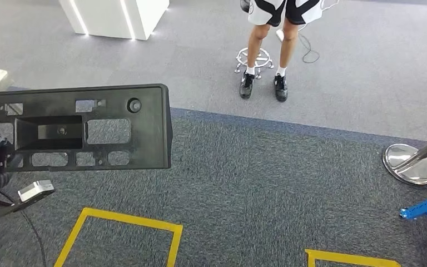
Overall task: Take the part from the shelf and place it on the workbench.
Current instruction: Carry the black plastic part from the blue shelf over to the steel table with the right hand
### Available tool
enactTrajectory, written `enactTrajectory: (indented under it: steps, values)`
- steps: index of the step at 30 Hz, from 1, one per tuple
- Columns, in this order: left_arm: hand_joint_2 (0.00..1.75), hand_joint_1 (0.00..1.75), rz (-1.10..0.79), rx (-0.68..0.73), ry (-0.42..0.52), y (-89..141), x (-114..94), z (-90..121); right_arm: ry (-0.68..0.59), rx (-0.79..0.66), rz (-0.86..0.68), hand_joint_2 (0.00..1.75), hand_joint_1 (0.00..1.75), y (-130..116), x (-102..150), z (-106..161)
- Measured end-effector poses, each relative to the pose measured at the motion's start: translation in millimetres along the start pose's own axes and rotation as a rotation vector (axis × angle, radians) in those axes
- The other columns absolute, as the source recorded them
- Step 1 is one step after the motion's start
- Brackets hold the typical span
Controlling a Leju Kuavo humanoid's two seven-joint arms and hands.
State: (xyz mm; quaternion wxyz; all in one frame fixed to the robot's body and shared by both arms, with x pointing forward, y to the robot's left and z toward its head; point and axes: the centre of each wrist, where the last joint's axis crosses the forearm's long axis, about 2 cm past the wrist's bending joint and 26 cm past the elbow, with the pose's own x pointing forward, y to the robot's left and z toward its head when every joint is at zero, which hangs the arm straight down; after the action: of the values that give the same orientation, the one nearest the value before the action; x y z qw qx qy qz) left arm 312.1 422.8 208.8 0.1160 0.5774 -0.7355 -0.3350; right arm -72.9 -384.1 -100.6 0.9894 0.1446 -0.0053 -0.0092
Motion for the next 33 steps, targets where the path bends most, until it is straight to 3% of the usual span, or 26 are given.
enactTrajectory:
  steps: [20,33]
  values:
    - [1.75,1.75,-0.003,-0.028,0.02,6.7,-14.3,-3.5,-0.007,0.006,-0.001,0.0,0.0,1.3,3.3,-1.0]
    - [1.75,1.75,0.027,-0.017,0.06,-1.4,-3.4,-19.2,-0.006,0.022,-0.001,0.0,0.0,2.8,5.7,-1.9]
